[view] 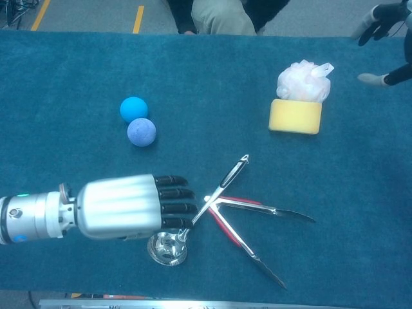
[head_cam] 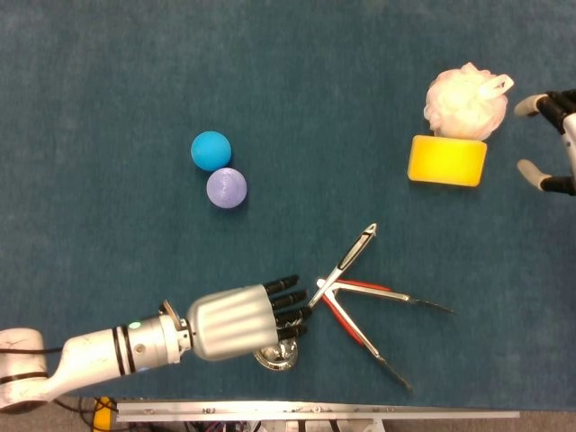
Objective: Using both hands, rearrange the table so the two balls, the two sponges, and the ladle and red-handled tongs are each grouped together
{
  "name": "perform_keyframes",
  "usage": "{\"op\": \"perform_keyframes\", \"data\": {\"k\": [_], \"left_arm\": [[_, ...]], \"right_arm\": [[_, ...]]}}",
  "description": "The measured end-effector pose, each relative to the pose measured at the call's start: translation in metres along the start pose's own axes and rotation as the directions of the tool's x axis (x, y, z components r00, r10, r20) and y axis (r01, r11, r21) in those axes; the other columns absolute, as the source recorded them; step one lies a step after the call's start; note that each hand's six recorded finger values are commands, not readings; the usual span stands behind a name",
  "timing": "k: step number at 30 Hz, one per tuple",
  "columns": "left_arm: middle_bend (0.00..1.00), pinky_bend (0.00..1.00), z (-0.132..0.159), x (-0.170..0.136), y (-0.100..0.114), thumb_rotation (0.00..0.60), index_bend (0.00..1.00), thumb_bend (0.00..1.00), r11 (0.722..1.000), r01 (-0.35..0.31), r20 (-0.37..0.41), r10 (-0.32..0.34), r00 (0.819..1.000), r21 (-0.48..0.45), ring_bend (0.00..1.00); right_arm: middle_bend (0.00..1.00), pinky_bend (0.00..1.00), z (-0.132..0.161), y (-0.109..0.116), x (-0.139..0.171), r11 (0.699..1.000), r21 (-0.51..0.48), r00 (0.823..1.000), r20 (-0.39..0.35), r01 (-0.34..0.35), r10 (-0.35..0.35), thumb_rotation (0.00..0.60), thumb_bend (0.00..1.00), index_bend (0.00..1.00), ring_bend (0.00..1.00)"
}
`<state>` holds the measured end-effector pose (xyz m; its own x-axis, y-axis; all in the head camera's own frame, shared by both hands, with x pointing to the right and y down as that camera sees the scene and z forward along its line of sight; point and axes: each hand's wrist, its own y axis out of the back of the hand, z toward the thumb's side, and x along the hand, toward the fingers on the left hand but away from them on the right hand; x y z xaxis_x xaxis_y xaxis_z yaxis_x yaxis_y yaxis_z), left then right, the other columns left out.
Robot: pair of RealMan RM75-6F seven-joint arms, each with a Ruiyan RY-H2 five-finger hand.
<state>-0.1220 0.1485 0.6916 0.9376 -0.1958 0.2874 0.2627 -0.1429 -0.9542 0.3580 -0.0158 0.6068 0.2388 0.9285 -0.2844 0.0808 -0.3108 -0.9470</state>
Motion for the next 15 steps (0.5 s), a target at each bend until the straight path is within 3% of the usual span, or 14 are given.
{"op": "perform_keyframes", "data": {"k": [5, 9, 13, 15], "left_arm": [[0.20, 0.17, -0.019, -0.014, 0.009, 0.600, 0.23, 0.36, 0.999, -0.039, -0.100, 0.038, 0.994, -0.008, 0.15], [0.20, 0.17, -0.038, -0.031, 0.016, 0.600, 0.23, 0.36, 0.997, -0.074, -0.211, 0.067, 0.975, -0.024, 0.15], [0.19, 0.17, -0.059, -0.053, 0.020, 0.600, 0.23, 0.36, 0.992, -0.115, -0.349, 0.091, 0.933, -0.048, 0.15], [0.18, 0.17, -0.069, -0.067, 0.022, 0.600, 0.23, 0.36, 0.988, -0.139, -0.426, 0.100, 0.899, -0.062, 0.15]], "right_arm": [[0.42, 0.64, -0.004, 0.002, 0.003, 1.000, 0.008, 1.000, 0.009, 0.000, 0.000, 0.600, 0.16, 0.37, 0.34], [0.42, 0.62, -0.007, 0.003, 0.008, 1.000, 0.021, 1.000, 0.013, 0.003, -0.003, 0.600, 0.17, 0.37, 0.34], [0.42, 0.62, -0.011, 0.006, 0.012, 0.999, 0.032, 1.000, 0.020, 0.013, -0.013, 0.600, 0.17, 0.37, 0.34], [0.42, 0.62, -0.013, 0.007, 0.015, 0.999, 0.037, 0.999, 0.025, 0.019, -0.020, 0.600, 0.17, 0.37, 0.34]]}}
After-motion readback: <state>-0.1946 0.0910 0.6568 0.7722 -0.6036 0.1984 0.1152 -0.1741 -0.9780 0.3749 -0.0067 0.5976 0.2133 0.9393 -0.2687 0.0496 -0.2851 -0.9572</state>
